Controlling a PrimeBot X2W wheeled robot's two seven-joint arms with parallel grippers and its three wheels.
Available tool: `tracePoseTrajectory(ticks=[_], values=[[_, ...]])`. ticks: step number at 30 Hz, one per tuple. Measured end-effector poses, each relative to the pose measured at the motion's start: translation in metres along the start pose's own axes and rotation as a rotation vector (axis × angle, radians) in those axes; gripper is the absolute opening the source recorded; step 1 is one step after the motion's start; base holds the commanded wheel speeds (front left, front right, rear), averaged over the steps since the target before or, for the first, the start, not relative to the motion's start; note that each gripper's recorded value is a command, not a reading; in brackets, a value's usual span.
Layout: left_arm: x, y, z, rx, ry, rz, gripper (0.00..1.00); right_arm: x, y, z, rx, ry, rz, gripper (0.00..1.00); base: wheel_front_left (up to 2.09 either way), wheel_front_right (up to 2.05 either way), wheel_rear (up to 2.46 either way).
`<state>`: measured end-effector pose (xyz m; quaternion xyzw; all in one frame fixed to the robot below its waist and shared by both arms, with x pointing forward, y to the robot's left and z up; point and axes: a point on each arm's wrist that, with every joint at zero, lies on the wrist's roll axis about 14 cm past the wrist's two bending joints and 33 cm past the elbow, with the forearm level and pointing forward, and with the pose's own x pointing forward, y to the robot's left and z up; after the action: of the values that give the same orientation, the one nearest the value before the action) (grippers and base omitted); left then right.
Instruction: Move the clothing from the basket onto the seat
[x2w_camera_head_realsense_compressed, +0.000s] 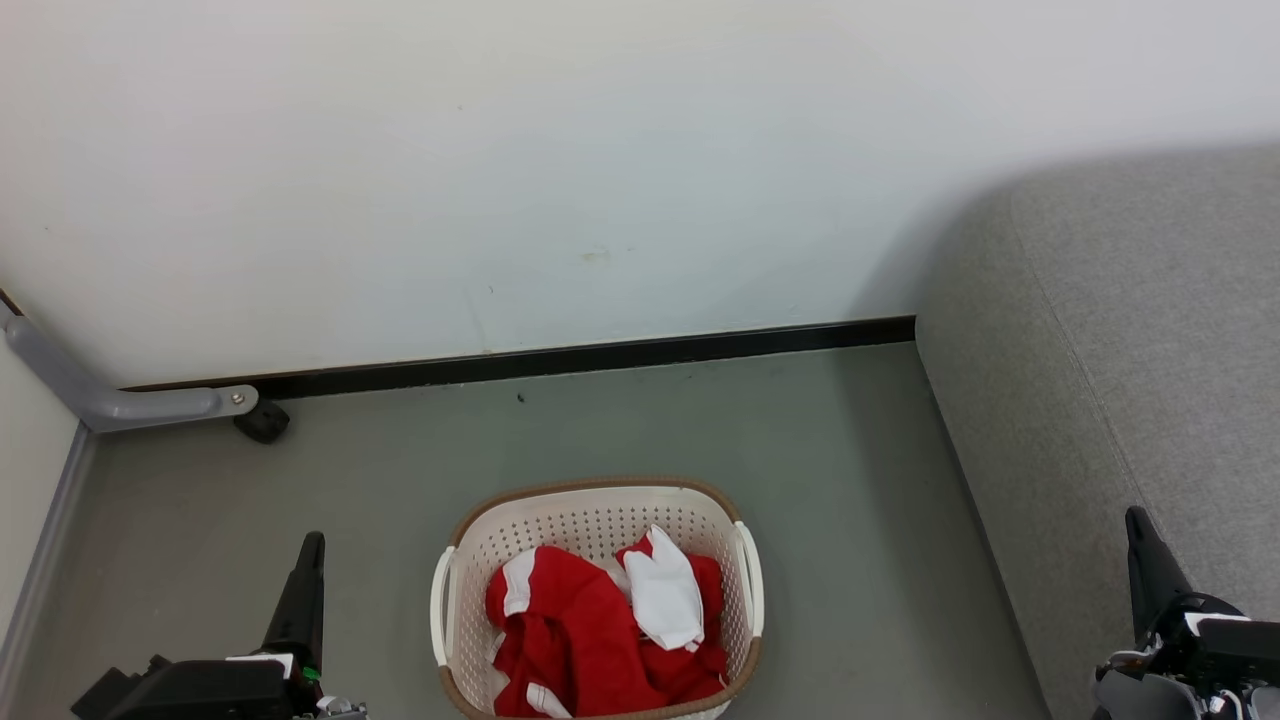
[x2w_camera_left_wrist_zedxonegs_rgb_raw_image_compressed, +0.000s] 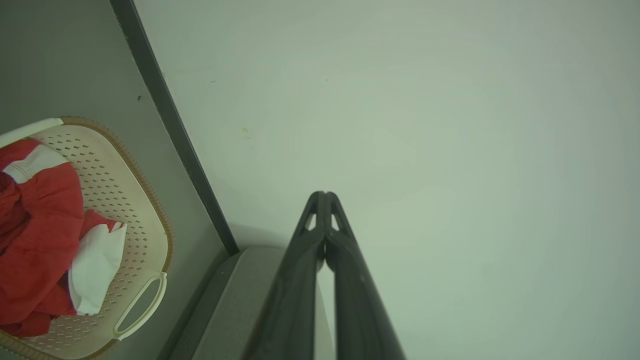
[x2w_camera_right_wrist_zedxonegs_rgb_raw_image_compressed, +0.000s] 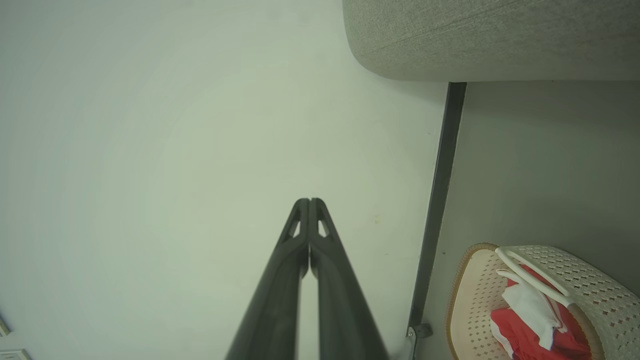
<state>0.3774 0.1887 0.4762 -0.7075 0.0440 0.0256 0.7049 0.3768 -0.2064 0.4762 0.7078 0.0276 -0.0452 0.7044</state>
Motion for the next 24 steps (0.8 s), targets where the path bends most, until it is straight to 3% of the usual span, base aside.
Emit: tracePoseTrajectory(ticks=[24], values=[[0.0000,0.0001,0.0000,0.000,0.000,0.000,0.00,0.0000,-0.0001,0.0000,0.000,0.000,0.000,0.00,0.00,0.00,0.00]])
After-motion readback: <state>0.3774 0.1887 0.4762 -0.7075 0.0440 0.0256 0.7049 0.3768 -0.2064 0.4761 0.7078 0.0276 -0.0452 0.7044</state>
